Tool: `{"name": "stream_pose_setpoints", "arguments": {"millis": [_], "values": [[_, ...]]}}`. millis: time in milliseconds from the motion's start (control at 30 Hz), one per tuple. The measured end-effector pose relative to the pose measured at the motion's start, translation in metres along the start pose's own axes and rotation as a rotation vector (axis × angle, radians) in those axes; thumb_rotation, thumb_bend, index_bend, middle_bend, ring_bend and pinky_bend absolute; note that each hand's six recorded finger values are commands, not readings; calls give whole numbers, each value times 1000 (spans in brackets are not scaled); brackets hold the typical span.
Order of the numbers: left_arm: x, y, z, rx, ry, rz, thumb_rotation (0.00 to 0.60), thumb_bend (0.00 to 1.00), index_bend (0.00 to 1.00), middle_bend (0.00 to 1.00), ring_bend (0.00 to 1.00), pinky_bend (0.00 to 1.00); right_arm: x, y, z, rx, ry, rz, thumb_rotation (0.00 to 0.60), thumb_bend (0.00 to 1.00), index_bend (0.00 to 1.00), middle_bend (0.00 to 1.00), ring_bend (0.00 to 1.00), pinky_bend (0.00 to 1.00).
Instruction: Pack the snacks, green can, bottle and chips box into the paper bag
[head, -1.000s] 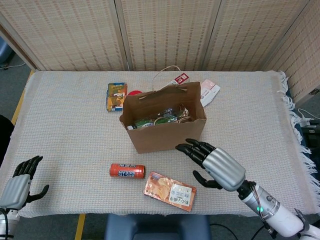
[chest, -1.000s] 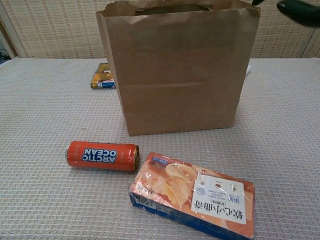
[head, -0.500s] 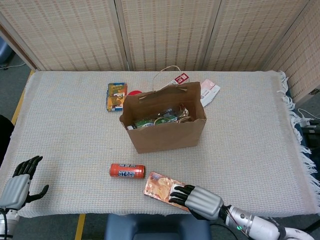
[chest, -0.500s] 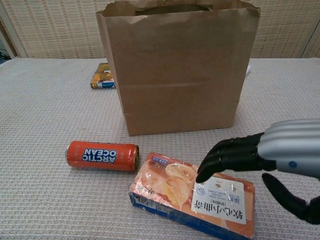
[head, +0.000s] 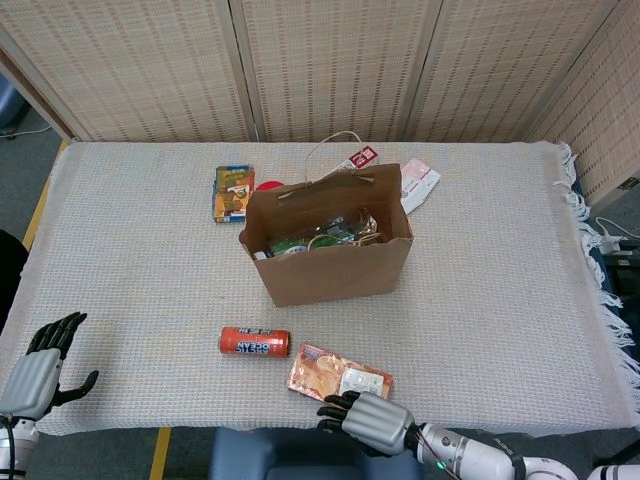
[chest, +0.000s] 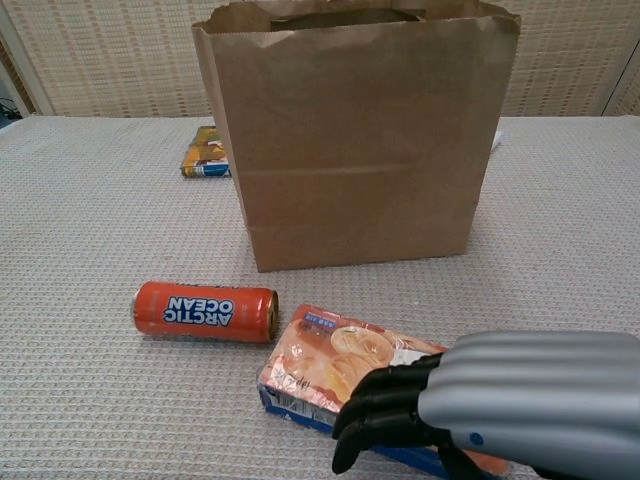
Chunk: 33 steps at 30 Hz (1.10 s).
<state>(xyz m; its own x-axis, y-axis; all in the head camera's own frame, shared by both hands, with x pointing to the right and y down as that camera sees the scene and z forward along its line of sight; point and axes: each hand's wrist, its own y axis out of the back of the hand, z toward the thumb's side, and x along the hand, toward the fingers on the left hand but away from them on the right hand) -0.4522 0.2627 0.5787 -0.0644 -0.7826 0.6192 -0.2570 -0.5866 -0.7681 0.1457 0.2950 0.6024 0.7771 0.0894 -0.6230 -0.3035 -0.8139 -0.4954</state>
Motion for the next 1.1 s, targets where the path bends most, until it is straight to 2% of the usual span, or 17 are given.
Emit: {"name": "stream_pose_setpoints", "arguments": {"millis": [700, 967, 1100], "values": [[0, 0, 0, 1, 1, -2, 600, 330, 0, 0, 0, 8, -13, -17, 17, -50, 47, 30, 600, 920, 187, 108, 43, 180], [-1, 0, 0, -3, 1, -5, 600, 330, 0, 0, 0, 8, -8, -29, 6, -43, 4, 72, 600, 920, 187, 108, 43, 180], [-1, 0, 0, -5, 1, -5, 600, 330, 0, 0, 0, 8, -1, -28, -6, -38, -40, 64, 600, 920, 188, 108, 46, 180]]}}
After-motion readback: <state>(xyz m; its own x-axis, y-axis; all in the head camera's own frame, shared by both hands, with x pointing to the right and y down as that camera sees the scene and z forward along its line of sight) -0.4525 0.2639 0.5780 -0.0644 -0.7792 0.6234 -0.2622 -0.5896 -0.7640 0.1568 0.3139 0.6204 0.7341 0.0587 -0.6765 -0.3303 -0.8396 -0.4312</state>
